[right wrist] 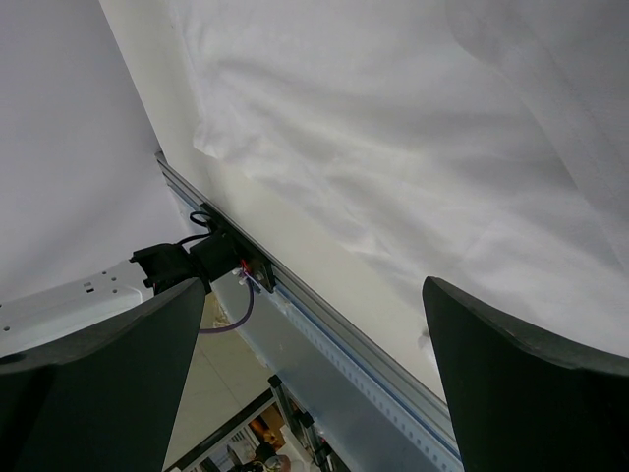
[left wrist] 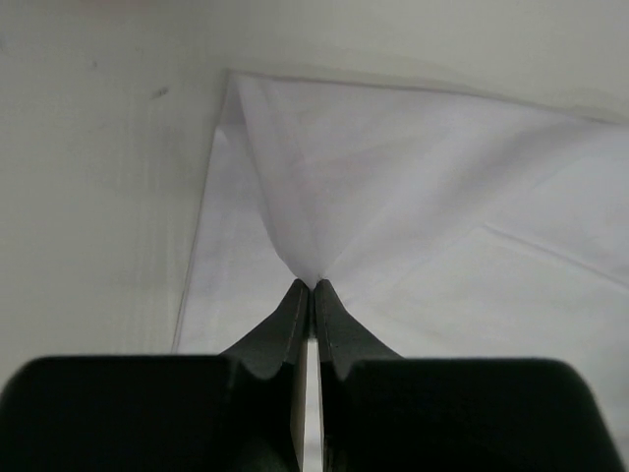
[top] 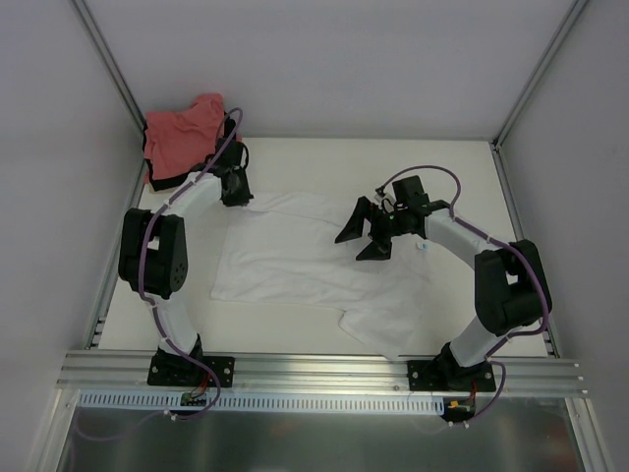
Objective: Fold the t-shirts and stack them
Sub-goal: Fold the flattened tshirt in 1/3 of the way
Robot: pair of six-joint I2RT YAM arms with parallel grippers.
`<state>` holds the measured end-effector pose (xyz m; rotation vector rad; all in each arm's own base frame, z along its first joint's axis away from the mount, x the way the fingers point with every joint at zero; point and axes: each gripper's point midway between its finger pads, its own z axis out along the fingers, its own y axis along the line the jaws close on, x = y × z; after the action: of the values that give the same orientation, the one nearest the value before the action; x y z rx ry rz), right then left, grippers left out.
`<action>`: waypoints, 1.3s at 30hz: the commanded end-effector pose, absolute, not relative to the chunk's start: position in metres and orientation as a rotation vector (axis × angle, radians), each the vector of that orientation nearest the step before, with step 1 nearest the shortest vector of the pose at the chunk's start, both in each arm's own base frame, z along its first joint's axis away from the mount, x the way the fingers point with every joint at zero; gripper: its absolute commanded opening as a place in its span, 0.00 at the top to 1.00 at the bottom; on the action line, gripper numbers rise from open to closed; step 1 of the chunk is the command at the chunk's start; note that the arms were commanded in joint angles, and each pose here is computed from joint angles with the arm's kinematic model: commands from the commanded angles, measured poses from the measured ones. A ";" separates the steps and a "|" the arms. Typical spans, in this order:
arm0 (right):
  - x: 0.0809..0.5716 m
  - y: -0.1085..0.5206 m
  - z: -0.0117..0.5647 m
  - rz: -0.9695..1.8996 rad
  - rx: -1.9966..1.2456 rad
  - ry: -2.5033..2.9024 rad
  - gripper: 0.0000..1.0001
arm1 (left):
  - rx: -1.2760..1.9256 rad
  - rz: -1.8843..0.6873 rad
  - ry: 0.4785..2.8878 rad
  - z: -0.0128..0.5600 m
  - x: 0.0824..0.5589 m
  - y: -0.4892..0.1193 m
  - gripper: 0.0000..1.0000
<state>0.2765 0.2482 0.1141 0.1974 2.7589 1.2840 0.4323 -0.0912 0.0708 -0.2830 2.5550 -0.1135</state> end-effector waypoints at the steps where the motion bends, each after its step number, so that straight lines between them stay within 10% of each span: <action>1: 0.274 0.246 0.121 1.309 0.162 2.736 0.01 | -0.252 -0.047 2.492 0.104 0.450 -0.078 1.00; 39: 0.269 0.236 0.117 1.289 0.183 2.743 0.01 | -0.329 0.064 2.579 0.067 0.410 -0.039 1.00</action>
<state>0.2728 0.2374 0.1038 0.2214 2.7792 1.2671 0.4009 -0.0334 0.0365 -0.3119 2.6501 0.1321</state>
